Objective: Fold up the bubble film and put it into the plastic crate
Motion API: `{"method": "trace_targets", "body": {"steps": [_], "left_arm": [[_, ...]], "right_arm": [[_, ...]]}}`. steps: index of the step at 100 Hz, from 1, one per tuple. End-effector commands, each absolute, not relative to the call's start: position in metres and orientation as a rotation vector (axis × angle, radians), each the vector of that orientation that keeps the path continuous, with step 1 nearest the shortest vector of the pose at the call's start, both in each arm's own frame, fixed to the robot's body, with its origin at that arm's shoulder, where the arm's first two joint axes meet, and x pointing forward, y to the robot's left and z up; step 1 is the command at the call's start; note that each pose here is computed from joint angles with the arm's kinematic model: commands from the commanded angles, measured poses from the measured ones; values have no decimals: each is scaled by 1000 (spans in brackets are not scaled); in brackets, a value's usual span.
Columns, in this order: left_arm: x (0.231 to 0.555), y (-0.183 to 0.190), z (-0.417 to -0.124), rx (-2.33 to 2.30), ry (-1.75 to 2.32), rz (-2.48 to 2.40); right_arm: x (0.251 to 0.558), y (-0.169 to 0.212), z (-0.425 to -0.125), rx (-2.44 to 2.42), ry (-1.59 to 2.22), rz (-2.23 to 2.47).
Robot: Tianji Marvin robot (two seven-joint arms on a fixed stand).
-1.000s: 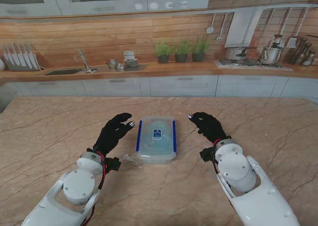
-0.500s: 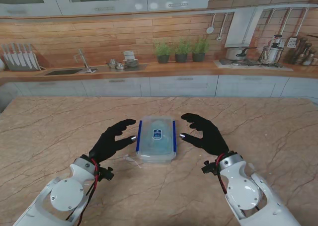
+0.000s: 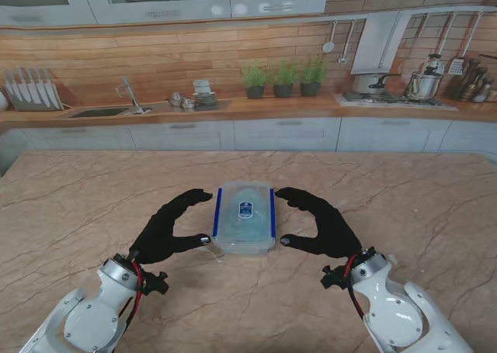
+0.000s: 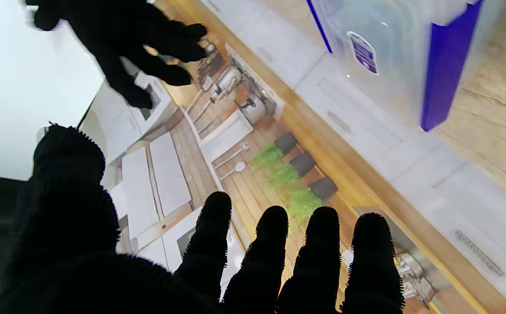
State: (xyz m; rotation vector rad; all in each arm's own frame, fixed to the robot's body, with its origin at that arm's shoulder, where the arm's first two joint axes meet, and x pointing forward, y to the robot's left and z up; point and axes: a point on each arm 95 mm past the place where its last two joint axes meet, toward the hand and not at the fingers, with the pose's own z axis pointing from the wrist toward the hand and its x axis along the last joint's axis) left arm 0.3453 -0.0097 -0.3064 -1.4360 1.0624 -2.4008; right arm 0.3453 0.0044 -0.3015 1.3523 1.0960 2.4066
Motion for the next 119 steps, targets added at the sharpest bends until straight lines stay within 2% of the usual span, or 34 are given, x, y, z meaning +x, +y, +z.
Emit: {"method": "trace_targets", "body": {"steps": [1, 119], "left_arm": [[344, -5, -312, -1450, 1080, -2336], [344, -3, -304, -1461, 1089, -2314]], "right_arm": [[337, 7, -298, 1307, 1116, 2421], [331, 7, -294, 1254, 1089, 2426]]}}
